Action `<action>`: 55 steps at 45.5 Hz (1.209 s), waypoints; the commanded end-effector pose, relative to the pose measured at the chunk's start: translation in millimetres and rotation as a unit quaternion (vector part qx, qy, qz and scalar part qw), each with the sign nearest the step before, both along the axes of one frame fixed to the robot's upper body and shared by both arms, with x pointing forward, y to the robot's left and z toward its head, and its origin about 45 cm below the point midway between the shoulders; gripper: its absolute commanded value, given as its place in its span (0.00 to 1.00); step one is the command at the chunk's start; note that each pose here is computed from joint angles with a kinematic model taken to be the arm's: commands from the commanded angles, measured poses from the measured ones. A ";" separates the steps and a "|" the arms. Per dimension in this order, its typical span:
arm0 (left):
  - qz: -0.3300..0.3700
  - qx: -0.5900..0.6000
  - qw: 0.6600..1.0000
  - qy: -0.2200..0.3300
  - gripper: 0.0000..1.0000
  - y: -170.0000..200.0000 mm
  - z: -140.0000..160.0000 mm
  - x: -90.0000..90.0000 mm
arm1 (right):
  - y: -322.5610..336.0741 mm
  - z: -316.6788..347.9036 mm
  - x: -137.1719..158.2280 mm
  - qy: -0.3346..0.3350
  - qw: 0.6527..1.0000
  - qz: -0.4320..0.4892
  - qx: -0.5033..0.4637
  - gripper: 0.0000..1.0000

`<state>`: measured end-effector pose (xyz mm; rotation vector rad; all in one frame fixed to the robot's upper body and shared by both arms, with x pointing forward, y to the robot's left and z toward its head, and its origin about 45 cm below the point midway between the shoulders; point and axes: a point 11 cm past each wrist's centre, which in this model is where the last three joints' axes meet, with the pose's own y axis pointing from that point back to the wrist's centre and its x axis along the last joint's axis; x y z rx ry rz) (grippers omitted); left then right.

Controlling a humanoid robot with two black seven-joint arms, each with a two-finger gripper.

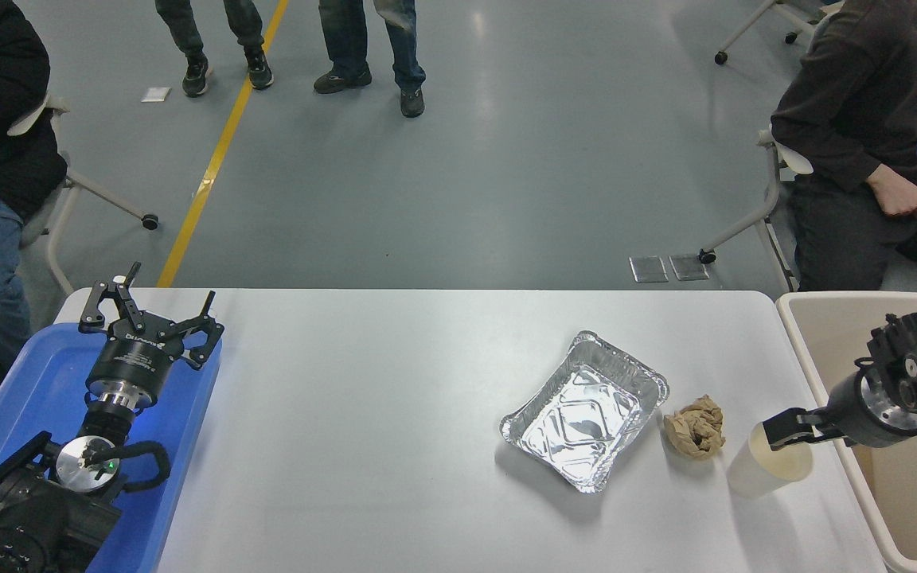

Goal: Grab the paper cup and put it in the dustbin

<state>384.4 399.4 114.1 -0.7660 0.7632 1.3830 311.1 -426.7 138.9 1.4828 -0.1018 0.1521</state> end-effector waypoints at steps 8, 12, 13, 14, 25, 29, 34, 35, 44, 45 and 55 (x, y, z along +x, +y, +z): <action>-0.001 0.000 1.000 0.000 0.99 -0.3 0.0 0.1 | 0.3 -7.0 -3.8 0.000 1.000 -0.010 0.014 0.19; -0.001 0.000 1.000 0.000 0.99 -0.3 0.0 0.1 | -0.3 -6.6 -3.9 -0.001 1.000 -0.011 0.014 0.00; -0.001 0.000 1.000 0.000 0.99 -0.3 0.0 0.1 | -0.3 -6.6 -3.9 -0.001 1.000 -0.011 0.014 0.00; 0.000 0.000 1.000 0.000 0.99 -0.1 0.2 0.1 | -0.3 -6.6 -3.9 -0.001 1.000 -0.011 0.014 0.00; -0.001 0.000 1.000 0.000 0.99 -0.3 0.0 0.1 | 1.8 -2.9 -2.5 -0.002 1.000 -0.011 0.021 0.00; -0.001 0.001 1.000 0.000 0.99 -0.5 -0.1 0.0 | 1.1 0.0 -3.8 -0.001 1.000 -0.013 0.023 0.00; -0.002 0.001 1.000 0.001 0.99 -0.8 -0.4 0.0 | 6.2 11.6 -2.4 -0.001 0.999 -0.011 0.030 0.00; -0.002 0.002 1.000 0.001 0.99 -0.1 -0.1 0.0 | 7.6 14.6 -2.7 -0.001 0.999 -0.011 0.031 0.00; -0.002 0.002 1.000 0.001 0.99 -0.1 -0.1 0.0 | 11.3 91.3 6.1 -0.025 0.999 -0.016 0.020 0.00; -0.002 0.002 1.000 0.001 0.99 -0.1 -0.1 0.0 | 11.3 102.5 9.0 -0.030 0.999 -0.014 0.016 0.00; -0.002 0.002 1.000 0.002 0.99 0.1 -0.7 -0.6 | 38.3 236.9 37.2 -0.073 0.997 -0.001 0.020 0.00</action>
